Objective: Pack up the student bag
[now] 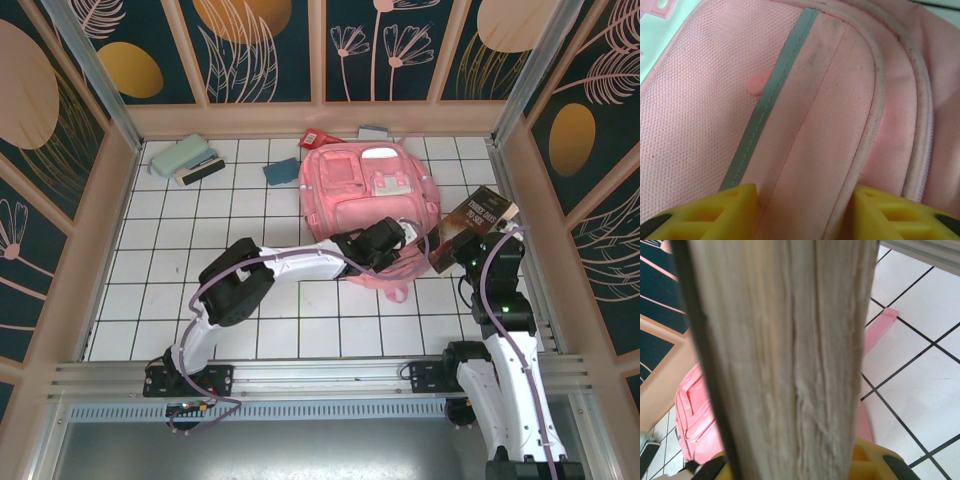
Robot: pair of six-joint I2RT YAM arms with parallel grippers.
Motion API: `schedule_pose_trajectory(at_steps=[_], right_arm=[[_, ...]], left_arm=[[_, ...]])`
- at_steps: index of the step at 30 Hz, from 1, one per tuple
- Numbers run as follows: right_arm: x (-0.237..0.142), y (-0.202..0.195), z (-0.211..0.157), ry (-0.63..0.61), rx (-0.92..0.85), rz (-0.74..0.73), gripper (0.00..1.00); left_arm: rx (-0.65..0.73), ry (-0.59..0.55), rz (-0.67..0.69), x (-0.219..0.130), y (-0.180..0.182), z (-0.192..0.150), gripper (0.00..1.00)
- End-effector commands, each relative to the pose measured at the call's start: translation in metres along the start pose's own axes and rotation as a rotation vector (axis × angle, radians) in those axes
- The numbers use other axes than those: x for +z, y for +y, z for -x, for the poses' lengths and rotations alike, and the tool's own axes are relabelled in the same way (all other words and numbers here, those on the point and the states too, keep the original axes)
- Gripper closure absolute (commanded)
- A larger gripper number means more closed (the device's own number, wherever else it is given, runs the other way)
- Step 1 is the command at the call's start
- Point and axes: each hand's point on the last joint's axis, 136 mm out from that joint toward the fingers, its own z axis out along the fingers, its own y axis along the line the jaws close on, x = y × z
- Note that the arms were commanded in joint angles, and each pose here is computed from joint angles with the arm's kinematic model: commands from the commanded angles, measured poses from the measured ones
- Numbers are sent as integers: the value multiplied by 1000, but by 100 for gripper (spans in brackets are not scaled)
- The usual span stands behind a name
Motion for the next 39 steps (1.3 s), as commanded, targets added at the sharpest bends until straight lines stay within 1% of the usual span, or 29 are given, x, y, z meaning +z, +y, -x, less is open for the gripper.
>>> schedule_pose_trajectory(at_steps=[1, 3, 4, 5, 12, 16, 18, 22, 23, 25, 29, 32, 35, 39], right_arm=[[-2, 10, 8, -33, 20, 58, 100], [-2, 10, 8, -33, 21, 57, 100], [-2, 9, 7, -32, 20, 56, 100], [-1, 8, 7, -29, 19, 53, 100], [-6, 0, 14, -67, 33, 6, 100], [-10, -16, 19, -110, 43, -71, 100], [-11, -18, 18, -110, 40, -74, 100], [0, -2, 0, -31, 43, 38, 100], [3, 6, -9, 11, 53, 94, 100], [8, 17, -19, 53, 73, 171, 100], [13, 38, -30, 105, 141, 320, 100], [19, 54, -39, 153, 214, 441, 100], [26, 64, -41, 171, 281, 521, 100], [32, 82, -36, 156, 340, 611, 100]], left_arm=[[76, 52, 133, 9, 19, -8, 58], [75, 41, 157, 7, 23, -5, 85], [64, 25, 167, 3, 27, 0, 97], [52, 6, 178, -1, 30, 5, 100], [-87, -157, 299, -51, 71, 55, 100], [-167, -206, 369, -71, 95, 79, 100], [-199, -217, 390, -78, 104, 88, 100], [-274, -265, 413, -95, 120, 111, 100], [-298, -285, 414, -102, 123, 118, 100], [-329, -320, 412, -113, 130, 130, 100], [-363, -377, 360, -131, 132, 152, 100], [-377, -402, 319, -137, 129, 161, 100], [-399, -418, 283, -142, 127, 168, 100], [-410, -430, 252, -144, 124, 175, 100]])
